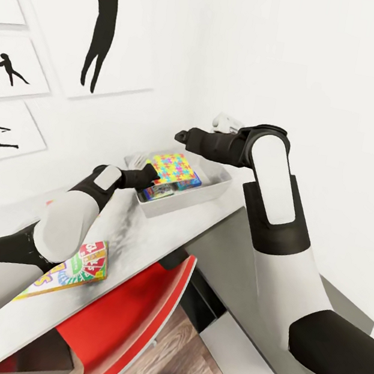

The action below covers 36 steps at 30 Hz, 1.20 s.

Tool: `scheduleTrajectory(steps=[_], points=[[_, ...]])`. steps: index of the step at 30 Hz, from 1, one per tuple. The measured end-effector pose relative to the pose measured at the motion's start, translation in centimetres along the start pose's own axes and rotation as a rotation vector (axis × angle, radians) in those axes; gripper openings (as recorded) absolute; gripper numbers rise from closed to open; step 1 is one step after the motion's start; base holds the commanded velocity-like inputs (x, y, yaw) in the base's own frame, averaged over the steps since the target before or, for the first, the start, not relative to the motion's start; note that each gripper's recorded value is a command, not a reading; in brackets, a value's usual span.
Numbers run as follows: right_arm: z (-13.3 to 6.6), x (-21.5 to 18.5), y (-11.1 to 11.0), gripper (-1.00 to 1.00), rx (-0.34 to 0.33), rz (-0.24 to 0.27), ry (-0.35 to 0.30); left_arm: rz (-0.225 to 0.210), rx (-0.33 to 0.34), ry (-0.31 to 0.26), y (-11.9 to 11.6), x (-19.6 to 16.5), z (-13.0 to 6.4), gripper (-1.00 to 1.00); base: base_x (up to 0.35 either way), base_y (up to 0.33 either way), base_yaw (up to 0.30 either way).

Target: Put all the toys in the child's room - the three board games (two on the bed and one on the table), the two jigsaw puzzles on the table, and the tennis ball on the table - inside the toy box on the table in the child's room.

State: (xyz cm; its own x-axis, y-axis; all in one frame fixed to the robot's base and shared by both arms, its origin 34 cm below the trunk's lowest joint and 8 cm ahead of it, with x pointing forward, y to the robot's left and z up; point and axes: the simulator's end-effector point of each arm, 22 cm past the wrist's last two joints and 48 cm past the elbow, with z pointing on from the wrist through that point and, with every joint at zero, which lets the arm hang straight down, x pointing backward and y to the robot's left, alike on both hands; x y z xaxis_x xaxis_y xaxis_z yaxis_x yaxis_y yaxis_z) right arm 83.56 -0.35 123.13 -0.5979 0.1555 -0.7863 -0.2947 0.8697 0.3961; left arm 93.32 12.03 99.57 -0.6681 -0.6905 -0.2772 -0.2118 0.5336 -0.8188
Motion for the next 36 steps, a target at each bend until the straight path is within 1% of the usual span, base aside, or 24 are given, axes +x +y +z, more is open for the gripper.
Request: scheduleTrajectory(steps=[3, 5, 9, 13, 18, 25, 36], points=[[0.2, 0.2, 0.0, 1.0, -0.001, 0.0, 0.002, -0.001, 0.0, 0.0, 0.1, 0.1, 0.2, -1.0, 0.0, 0.0, 0.0], [0.3, 0.5, 0.2, 1.0, -0.002, -0.01, 0.007, -0.001, -0.001, 0.0, 0.1, 0.1, 0.2, -1.0, 0.0, 0.0, 0.0], [0.7, 1.7, 1.3, 1.0, -0.005, -0.055, 0.026, 0.001, -0.001, -0.003, 0.1, 0.0, 0.2, -1.0, 0.0, 0.0, 0.0], [0.7, 2.0, 1.5, 1.0, -0.006, -0.065, 0.029, 0.004, -0.003, -0.01, 0.2, -0.2, 0.2, -1.0, 0.0, 0.0, 0.0], [0.7, 2.0, 1.5, 1.0, -0.005, -0.066, 0.029, 0.009, 0.002, -0.027, -0.2, -0.8, 0.2, -1.0, 0.0, 0.0, 0.0], [0.8, 2.1, 1.7, 1.0, -0.01, -0.065, 0.033, 0.012, 0.004, -0.031, -0.4, -0.9, 0.2, -1.0, 0.0, 0.0, 0.0], [1.5, 2.8, 1.3, 1.0, -0.013, -0.057, 0.048, 0.007, -0.008, -0.024, 0.6, -0.6, 0.8, -1.0, 0.0, 0.0, 0.0]])
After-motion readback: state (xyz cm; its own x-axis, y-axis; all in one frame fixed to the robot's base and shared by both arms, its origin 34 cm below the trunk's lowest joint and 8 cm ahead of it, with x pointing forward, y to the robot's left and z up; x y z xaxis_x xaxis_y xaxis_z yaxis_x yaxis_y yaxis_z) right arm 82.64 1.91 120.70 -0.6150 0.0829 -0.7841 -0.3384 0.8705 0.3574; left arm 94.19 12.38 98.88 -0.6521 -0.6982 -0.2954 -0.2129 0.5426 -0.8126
